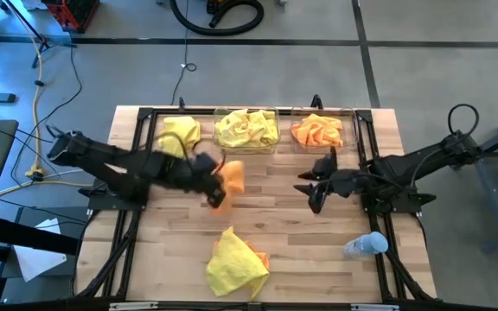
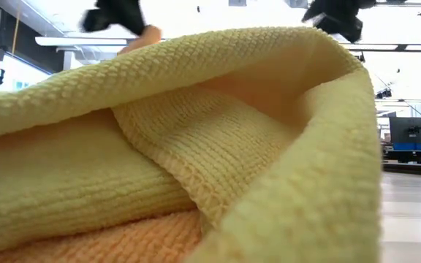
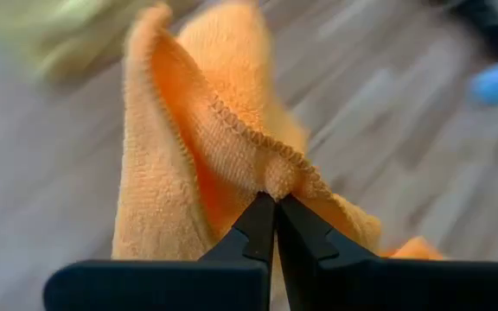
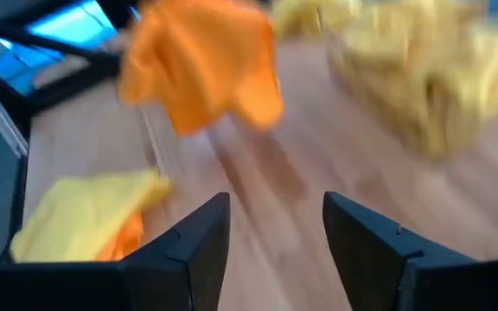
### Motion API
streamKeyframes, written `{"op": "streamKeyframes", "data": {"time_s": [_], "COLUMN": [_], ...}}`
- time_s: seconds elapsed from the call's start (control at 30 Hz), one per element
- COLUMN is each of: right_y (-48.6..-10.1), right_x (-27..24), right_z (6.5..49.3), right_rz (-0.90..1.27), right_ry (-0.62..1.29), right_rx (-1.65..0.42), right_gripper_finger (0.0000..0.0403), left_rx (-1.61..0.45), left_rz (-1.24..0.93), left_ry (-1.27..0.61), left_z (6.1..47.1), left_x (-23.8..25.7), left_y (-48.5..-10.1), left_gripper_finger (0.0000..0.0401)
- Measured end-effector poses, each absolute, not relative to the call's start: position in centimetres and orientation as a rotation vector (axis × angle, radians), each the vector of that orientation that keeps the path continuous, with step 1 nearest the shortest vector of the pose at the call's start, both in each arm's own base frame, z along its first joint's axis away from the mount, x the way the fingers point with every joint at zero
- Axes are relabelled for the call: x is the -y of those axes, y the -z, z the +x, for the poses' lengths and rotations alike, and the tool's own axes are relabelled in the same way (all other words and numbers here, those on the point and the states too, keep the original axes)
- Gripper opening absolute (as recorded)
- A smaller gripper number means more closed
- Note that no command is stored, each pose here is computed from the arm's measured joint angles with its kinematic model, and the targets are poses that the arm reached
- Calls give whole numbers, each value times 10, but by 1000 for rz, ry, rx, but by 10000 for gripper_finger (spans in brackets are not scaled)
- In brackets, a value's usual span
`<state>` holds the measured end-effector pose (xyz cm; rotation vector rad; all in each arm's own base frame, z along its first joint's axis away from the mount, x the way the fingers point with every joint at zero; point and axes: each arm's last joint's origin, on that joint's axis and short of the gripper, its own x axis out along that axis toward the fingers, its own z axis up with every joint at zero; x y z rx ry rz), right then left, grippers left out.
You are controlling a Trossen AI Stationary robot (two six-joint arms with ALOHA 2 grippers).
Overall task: Sort microfiber towel by color & place in baskets
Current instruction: Put the orange microfiber cloth into the right transparent bin
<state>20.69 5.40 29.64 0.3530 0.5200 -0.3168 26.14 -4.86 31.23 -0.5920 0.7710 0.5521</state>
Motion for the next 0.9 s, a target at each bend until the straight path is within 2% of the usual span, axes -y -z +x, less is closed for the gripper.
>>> {"op": "streamKeyframes", "data": {"time_s": [0.23, 0.4, 0.5, 0.73, 0.9], "right_y": [-315, -318, -309, -297, -292], "right_x": [-41, -24, -15, 3, 12], "right_z": [221, 244, 260, 293, 310], "right_rz": [118, 56, 9, -71, -4], "right_ry": [320, 376, 394, 450, 457], "right_rx": [-336, -233, -244, -302, -333], "right_gripper_finger": [229, 269, 286, 293, 285], "left_rx": [-587, -568, -581, -592, -608], "left_rz": [-515, -490, -441, -321, -230], "left_ry": [-332, -199, -131, 35, 57], "left_z": [293, 310, 326, 362, 372], "left_x": [-11, -47, -61, -79, -88], "left_y": [-330, -327, -329, -339, -353], "left_gripper_finger": [0, 0, 0, 0, 0]}}
